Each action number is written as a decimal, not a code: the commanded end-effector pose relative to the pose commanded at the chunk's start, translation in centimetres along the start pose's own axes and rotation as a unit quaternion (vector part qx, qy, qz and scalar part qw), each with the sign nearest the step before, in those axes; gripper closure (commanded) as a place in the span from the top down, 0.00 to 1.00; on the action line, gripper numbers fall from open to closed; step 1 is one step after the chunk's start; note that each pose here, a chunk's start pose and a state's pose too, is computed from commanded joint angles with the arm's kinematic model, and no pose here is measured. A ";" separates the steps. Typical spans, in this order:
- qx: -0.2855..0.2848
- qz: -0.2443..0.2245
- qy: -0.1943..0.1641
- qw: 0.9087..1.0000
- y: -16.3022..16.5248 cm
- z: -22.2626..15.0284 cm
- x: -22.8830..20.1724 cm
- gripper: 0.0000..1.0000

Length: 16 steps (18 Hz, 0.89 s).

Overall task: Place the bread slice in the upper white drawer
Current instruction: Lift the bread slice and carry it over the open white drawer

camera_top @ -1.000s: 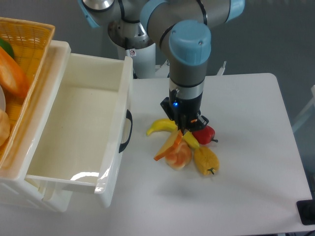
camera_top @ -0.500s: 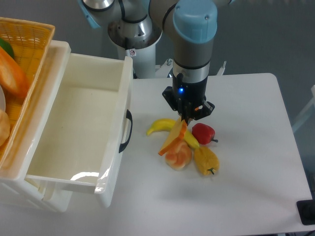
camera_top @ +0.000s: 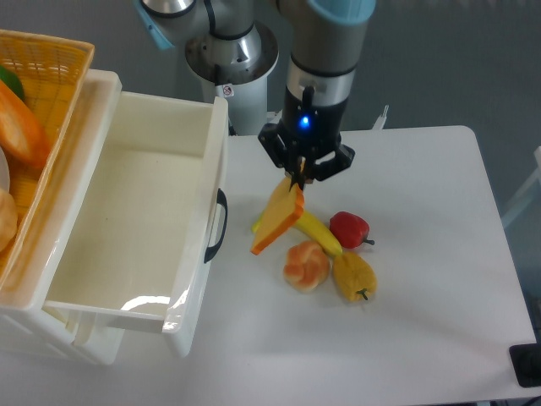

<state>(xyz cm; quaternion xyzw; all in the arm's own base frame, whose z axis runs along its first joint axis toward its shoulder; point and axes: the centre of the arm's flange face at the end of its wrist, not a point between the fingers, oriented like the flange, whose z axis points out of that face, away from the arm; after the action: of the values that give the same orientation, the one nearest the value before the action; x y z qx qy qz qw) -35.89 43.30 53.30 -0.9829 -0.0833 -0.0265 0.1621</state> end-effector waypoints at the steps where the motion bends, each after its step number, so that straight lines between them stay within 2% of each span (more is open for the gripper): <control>1: 0.011 -0.010 0.003 1.000 0.1 -0.8 0.3 0.00; 4: 0.020 -0.024 0.008 0.999 1.9 -3.8 2.0 0.00; 9: 0.038 -0.025 0.033 0.998 2.5 -5.7 4.8 0.00; 11: 0.043 -0.021 0.051 0.998 2.5 -5.5 6.1 0.00; 14: 0.041 -0.015 0.060 0.997 2.8 -4.8 7.5 0.00; 16: 0.031 -0.019 0.075 0.997 2.5 -3.2 9.1 0.00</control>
<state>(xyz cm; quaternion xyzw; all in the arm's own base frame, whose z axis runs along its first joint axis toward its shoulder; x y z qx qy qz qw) -26.59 41.40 56.26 -0.9710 -0.0901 -0.1007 0.1973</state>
